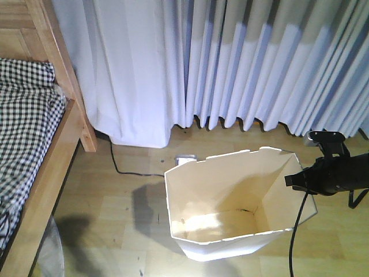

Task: Move trash bin to bedside with robot
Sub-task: 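Carry the bin in the right gripper as the base drives to the bedside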

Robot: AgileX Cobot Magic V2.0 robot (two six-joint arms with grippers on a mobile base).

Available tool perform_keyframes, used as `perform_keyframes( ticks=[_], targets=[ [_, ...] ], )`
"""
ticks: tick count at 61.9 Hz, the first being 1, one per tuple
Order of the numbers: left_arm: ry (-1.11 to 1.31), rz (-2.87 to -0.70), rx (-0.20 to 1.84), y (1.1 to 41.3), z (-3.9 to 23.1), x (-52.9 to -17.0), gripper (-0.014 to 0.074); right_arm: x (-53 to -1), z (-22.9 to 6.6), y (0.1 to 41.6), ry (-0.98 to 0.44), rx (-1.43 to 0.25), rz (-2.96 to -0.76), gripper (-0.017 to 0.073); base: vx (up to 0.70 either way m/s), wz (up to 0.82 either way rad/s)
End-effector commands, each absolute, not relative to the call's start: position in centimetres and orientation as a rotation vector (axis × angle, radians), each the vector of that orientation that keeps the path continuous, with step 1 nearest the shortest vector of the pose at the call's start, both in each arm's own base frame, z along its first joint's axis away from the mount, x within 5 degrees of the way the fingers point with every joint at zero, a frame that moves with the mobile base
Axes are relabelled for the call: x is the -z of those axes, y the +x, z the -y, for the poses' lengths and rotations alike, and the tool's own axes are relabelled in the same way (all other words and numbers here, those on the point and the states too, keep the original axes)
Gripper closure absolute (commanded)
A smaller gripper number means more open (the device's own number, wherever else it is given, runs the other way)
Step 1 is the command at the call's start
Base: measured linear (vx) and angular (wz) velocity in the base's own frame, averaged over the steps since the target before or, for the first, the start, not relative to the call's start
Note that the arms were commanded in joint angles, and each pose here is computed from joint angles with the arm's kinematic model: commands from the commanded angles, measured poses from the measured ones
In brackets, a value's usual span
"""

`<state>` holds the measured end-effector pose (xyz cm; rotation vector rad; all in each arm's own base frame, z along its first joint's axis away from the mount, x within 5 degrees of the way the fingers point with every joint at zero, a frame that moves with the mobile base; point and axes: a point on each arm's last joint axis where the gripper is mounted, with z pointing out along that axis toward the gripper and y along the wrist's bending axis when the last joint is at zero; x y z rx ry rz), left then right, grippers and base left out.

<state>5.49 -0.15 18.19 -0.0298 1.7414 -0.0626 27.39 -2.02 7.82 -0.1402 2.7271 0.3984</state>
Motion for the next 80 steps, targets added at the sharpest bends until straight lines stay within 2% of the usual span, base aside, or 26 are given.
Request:
perform_keyframes(
  ticks=[1, 43, 80],
  targets=[
    [-0.035, -1.688, 0.078, 5.60, 0.18, -17.92, 0.0599, -10.42, 1.07, 28.16, -0.083, -0.571, -2.611, 0.0565, 0.32, 0.05],
    [-0.035, -1.688, 0.078, 5.60, 0.18, -17.92, 0.0599, -10.42, 1.07, 28.16, -0.083, -0.571, -2.611, 0.0565, 0.26, 0.01],
    [-0.035, -1.688, 0.078, 5.60, 0.18, -17.92, 0.0599, -10.42, 1.07, 28.16, -0.083, -0.571, -2.611, 0.0565, 0.04, -0.01]
  ],
)
